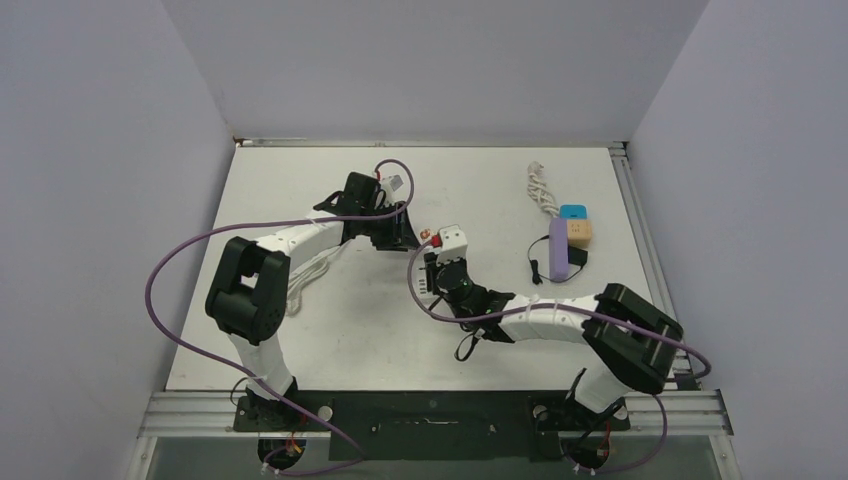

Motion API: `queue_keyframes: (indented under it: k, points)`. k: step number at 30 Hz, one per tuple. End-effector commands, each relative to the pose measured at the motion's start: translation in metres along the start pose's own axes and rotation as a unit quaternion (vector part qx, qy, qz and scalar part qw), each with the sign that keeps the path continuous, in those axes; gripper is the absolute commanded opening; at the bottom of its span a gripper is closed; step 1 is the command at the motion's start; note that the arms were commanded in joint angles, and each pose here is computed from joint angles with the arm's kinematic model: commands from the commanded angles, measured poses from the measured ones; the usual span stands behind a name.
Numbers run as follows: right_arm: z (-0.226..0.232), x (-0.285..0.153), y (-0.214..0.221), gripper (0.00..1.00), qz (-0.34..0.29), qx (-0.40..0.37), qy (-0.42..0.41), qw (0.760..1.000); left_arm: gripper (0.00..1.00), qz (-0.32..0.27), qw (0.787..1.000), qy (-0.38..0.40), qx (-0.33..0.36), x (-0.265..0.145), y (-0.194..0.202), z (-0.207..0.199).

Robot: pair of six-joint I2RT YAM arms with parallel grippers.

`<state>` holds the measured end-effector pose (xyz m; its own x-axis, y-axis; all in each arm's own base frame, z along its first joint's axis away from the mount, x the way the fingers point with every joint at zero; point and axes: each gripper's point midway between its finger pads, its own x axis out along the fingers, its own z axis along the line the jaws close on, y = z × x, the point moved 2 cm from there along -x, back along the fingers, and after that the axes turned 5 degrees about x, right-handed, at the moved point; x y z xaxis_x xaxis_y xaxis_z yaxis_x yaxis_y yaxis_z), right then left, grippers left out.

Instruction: Pull the plug off the socket

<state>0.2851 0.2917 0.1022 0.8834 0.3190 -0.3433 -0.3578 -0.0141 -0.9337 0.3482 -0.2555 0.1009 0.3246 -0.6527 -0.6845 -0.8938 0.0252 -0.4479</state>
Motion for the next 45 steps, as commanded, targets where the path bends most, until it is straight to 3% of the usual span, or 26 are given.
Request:
queue_keyframes:
  k: [1,3,8,15,20,29,36,42,45]
  points:
    - [-0.016,-0.026,-0.046,0.05,-0.063,0.06,0.004,0.996,0.47,0.025,0.995,-0.094,0.007,-0.004,0.018,0.041]
    - [-0.033,-0.03,-0.054,0.05,-0.07,0.078,0.015,0.994,0.58,-0.004,0.997,-0.073,0.018,-0.016,0.005,0.03]
    - [-0.075,-0.016,-0.061,0.05,-0.05,0.096,0.034,0.994,0.76,-0.08,0.995,-0.016,0.066,-0.05,-0.023,0.0]
    - [-0.096,0.039,-0.063,0.05,0.022,0.177,-0.074,0.981,0.92,-0.183,0.977,0.036,0.102,-0.107,-0.045,-0.025]
    - [-0.088,0.075,-0.056,0.12,0.054,0.205,-0.123,0.97,0.94,-0.216,0.975,-0.018,0.044,-0.127,-0.052,0.009]
    - [-0.09,0.115,-0.025,0.28,0.103,0.21,-0.114,0.966,0.94,-0.193,0.979,-0.065,0.023,-0.121,-0.047,0.027]
    - [-0.104,0.114,-0.016,0.5,0.102,0.188,-0.077,0.974,0.94,-0.18,0.981,-0.073,0.029,-0.113,-0.043,0.028]
    - [-0.117,0.105,-0.009,0.61,0.094,0.173,-0.045,0.979,0.94,-0.171,0.98,-0.094,0.041,-0.111,-0.041,0.032]
    - [-0.123,0.1,-0.017,0.72,0.075,0.166,-0.032,0.983,0.94,-0.18,0.978,-0.094,0.046,-0.113,-0.042,0.03]
